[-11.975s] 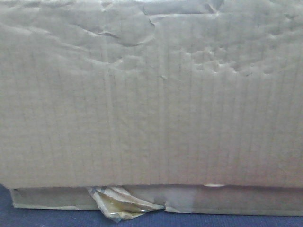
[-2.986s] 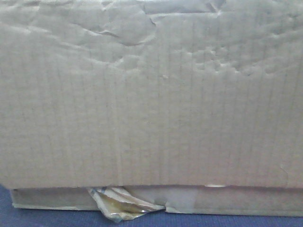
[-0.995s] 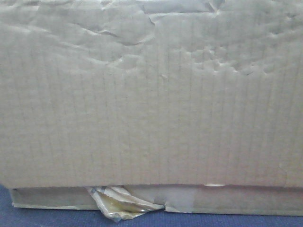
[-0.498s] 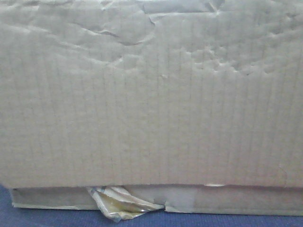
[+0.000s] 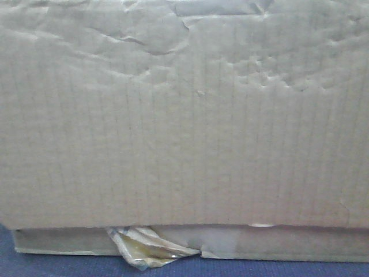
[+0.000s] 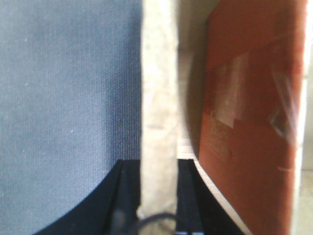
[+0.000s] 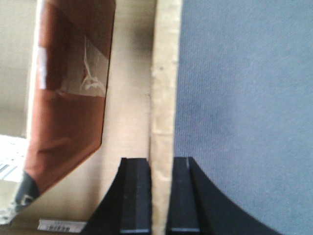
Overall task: Stack two boxes on right shelf middle
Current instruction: 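Lift the two stacked boxes off the table with both grippers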
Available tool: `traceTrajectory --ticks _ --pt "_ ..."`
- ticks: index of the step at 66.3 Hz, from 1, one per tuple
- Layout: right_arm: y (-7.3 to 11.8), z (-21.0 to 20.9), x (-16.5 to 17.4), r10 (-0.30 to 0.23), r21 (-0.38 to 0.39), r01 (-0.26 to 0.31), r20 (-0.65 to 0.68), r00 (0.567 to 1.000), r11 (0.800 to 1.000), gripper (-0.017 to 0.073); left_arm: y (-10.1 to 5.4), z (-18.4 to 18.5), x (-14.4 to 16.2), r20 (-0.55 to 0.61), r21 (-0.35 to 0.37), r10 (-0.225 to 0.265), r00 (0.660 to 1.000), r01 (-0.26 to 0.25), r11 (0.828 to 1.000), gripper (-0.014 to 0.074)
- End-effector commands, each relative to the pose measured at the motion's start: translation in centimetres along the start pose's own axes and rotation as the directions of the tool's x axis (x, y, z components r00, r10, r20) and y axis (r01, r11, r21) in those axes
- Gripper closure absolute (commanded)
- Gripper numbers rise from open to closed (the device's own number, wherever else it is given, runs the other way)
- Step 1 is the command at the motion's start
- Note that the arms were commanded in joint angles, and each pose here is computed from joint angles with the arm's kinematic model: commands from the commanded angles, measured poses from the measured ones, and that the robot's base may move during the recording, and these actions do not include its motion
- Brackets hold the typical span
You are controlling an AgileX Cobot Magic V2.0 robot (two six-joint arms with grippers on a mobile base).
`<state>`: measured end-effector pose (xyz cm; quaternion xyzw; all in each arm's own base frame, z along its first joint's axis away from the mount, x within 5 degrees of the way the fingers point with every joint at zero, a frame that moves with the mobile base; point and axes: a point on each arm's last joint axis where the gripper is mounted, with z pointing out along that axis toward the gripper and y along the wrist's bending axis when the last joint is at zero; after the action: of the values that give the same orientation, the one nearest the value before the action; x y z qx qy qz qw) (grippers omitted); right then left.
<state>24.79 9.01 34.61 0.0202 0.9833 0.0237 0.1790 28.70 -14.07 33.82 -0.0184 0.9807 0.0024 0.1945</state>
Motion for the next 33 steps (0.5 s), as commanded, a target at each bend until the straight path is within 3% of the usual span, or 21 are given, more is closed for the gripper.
traceTrajectory --ticks 1,13,19,28,33 --pt "-0.3 -1.4 -0.6 -0.010 0.027 0.007 0.093 0.996 1.000 0.0720 1.1 -2.4 -0.1 0.106 -0.037 -0.027 0.994 0.031 0.999 0.0705" --pt "-0.4 -2.9 -2.3 -0.033 0.040 0.024 0.241 0.970 0.999 0.0720 2.0 -5.4 -0.9 0.270 -0.011 -0.042 0.962 0.046 0.999 0.0705" --pt "-0.4 -4.1 -3.2 -0.018 0.030 0.008 0.331 0.944 1.000 0.0720 2.1 -6.6 -1.7 0.342 -0.005 -0.039 0.939 0.043 0.999 0.0705" --pt "0.0 -5.8 -4.7 0.009 -0.030 0.006 0.471 0.882 1.000 0.0720 2.1 -8.8 -3.3 0.489 0.017 -0.028 0.872 0.023 1.000 0.0705" --pt "0.1 -6.5 -5.3 0.030 -0.064 0.005 0.534 0.845 0.998 0.0721 2.5 -10.3 -4.2 0.554 0.051 -0.056 0.830 0.033 0.998 0.0705"
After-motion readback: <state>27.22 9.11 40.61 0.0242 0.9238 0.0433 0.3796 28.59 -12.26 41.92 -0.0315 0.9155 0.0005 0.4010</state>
